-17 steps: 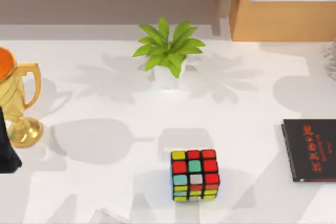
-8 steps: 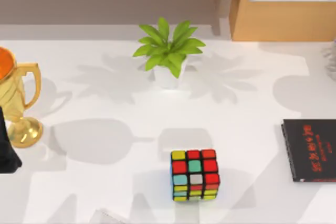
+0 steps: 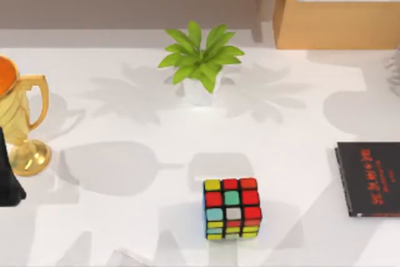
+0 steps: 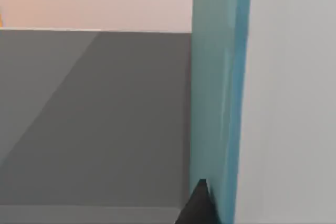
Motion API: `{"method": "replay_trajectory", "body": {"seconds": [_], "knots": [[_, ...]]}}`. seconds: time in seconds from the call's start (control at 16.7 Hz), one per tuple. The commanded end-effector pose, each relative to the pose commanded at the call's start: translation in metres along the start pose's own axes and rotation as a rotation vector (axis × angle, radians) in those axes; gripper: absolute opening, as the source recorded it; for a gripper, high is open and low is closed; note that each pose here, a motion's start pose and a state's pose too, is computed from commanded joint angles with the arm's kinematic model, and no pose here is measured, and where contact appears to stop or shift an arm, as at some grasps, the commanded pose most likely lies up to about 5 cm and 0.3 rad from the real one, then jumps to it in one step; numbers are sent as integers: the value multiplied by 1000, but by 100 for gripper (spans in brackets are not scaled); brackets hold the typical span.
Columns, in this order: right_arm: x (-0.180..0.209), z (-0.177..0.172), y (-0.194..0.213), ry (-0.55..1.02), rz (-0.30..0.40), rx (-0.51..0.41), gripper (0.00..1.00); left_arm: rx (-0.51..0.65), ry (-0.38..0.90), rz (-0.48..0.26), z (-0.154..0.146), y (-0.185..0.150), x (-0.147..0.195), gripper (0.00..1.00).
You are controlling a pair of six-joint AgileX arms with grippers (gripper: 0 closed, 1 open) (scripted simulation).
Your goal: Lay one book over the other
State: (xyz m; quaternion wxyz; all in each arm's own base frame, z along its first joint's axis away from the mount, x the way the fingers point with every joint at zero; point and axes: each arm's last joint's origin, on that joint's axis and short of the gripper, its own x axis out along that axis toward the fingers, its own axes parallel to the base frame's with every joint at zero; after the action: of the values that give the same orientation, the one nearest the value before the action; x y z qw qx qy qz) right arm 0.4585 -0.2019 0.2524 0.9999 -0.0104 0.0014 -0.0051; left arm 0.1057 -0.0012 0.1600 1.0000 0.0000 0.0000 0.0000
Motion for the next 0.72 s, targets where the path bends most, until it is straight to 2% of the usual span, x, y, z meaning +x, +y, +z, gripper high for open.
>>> {"method": "replay_trajectory", "body": {"seconds": [0.48,0.6,0.72], "knots": [[-7,9,2,-4,-3,9,0,0,0,0,0,0,0,100],[-16,21,10,-19,-31,53,0,0,0,0,0,0,0,100],[-29,33,27,-29,-64,141,0,0,0,0,0,0,0,100]]}}
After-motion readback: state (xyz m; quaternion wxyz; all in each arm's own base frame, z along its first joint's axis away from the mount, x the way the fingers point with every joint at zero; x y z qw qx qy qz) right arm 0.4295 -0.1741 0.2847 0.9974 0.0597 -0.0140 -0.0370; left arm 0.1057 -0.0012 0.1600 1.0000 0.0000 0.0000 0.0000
